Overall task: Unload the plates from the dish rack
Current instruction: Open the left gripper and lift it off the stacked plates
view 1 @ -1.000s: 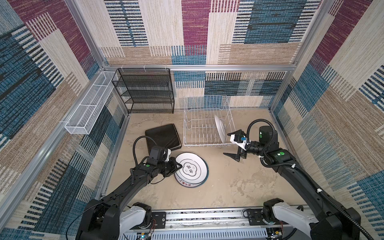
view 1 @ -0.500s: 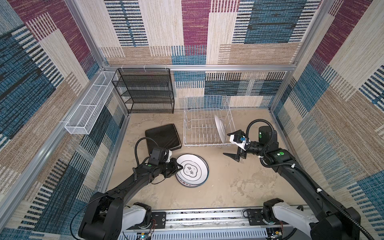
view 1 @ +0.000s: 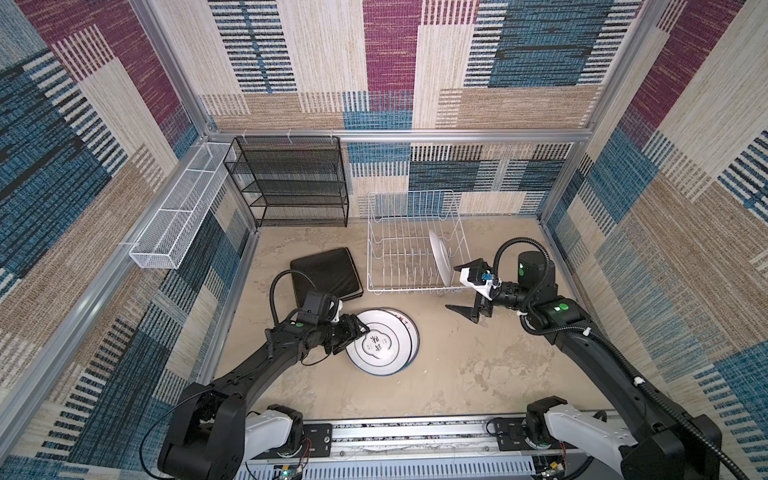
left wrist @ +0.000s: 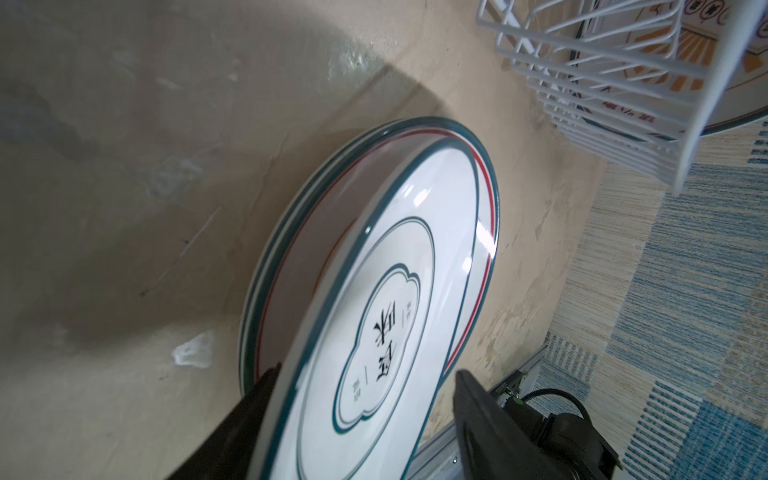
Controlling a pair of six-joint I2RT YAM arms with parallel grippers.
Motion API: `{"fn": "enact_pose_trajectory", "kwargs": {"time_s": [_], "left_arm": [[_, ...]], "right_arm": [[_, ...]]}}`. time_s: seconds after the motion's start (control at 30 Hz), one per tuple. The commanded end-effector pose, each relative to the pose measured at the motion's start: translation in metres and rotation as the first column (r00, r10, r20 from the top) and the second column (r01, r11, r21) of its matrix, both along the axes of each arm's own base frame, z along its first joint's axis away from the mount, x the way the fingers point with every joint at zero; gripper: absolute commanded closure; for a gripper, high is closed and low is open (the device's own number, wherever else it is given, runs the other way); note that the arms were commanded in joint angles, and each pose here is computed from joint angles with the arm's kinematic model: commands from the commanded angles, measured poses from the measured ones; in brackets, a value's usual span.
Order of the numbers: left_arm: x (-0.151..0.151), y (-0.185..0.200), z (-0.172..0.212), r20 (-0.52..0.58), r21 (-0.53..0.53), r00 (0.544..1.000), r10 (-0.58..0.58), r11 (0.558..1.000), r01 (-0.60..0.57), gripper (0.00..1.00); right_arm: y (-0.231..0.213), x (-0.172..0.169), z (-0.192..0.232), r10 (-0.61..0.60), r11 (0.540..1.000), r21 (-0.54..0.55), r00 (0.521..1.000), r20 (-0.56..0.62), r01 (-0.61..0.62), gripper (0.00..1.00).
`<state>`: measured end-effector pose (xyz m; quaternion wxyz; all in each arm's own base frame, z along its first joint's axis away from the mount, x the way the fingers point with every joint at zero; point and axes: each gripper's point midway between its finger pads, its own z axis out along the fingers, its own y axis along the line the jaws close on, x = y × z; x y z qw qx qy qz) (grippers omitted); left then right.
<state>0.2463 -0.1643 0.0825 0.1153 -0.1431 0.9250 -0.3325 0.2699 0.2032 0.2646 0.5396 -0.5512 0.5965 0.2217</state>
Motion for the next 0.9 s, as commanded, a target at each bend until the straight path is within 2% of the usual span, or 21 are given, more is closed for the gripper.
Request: {"fn": "enact_pose_trajectory", "kwargs": {"time_s": [0.0, 0.27, 0.87], "left_arm": [[-0.005, 0.011, -0.005, -0.024, 0.082, 1.0, -0.007, 0.997, 0.009, 0.29], [-0.009, 0.031, -0.003, -0.062, 0.205, 0.998, 0.026, 0.979, -0.013, 0.28], [0.008, 0.012, -0.001, -0.063, 0.133, 0.998, 0.005, 0.991, 0.003, 0.3]], "right_arm": [[0.001, 0.003, 0.005, -0.005, 1.0, 0.007, 1.0, 0.013, 0.005, 0.0], [0.002, 0.008, 0.002, -0.01, 1.0, -0.004, 1.0, -0.001, 0.01, 0.0], [0.003, 0.012, -0.007, -0.025, 1.0, -0.011, 0.999, -0.028, 0.024, 0.0]]}}
